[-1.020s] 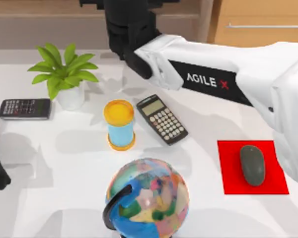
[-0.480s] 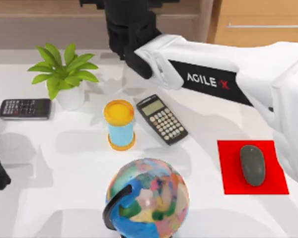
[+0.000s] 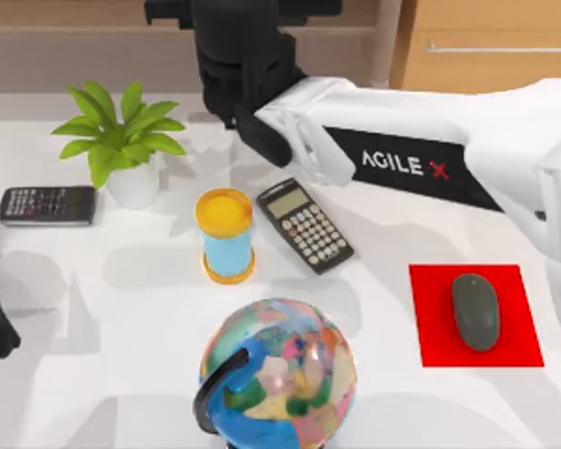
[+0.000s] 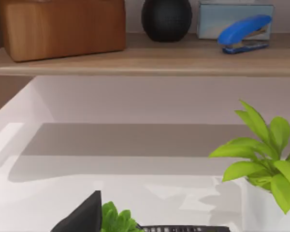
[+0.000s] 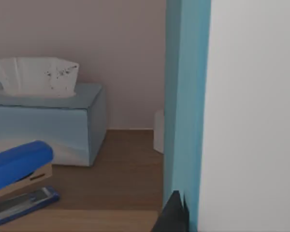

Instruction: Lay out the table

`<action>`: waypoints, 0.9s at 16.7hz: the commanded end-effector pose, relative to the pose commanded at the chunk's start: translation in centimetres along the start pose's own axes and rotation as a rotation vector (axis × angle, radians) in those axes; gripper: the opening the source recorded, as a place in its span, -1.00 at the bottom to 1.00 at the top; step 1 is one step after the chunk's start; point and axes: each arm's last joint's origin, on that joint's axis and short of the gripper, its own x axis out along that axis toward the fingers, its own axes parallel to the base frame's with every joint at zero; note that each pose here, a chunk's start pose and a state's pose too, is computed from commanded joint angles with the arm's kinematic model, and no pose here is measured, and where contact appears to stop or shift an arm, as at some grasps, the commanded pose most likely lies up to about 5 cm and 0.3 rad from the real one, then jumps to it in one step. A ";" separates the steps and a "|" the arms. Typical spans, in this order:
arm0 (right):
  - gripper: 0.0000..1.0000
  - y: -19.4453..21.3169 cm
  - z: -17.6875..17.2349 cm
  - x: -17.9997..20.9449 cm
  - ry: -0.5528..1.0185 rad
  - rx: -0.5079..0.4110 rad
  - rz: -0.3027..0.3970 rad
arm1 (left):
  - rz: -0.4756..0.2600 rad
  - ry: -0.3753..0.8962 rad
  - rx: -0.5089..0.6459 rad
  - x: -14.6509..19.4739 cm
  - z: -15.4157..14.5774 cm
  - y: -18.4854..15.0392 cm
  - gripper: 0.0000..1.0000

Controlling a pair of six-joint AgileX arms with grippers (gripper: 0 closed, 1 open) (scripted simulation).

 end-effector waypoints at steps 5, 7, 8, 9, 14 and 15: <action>-1.00 -0.1 0.4 -0.9 -0.002 0.000 -0.003 | 0.000 0.000 0.000 0.0 0.0 0.0 1.00; -1.00 -0.2 0.2 -0.7 0.000 0.000 -0.006 | 0.000 0.000 0.000 0.0 0.0 0.0 1.00; -1.00 -0.3 0.4 -0.8 0.000 0.000 -0.002 | 0.000 0.000 0.000 0.0 0.0 0.0 1.00; -1.00 -0.5 0.7 -1.0 -0.001 -0.001 0.007 | 0.000 0.000 0.000 0.0 0.0 0.0 1.00; -1.00 -2.9 2.1 -4.0 0.027 0.004 0.155 | 0.000 0.000 0.000 0.0 0.0 0.0 1.00; -1.00 -3.6 2.3 -4.9 0.037 0.014 0.197 | 0.000 0.000 0.000 0.0 0.0 0.0 1.00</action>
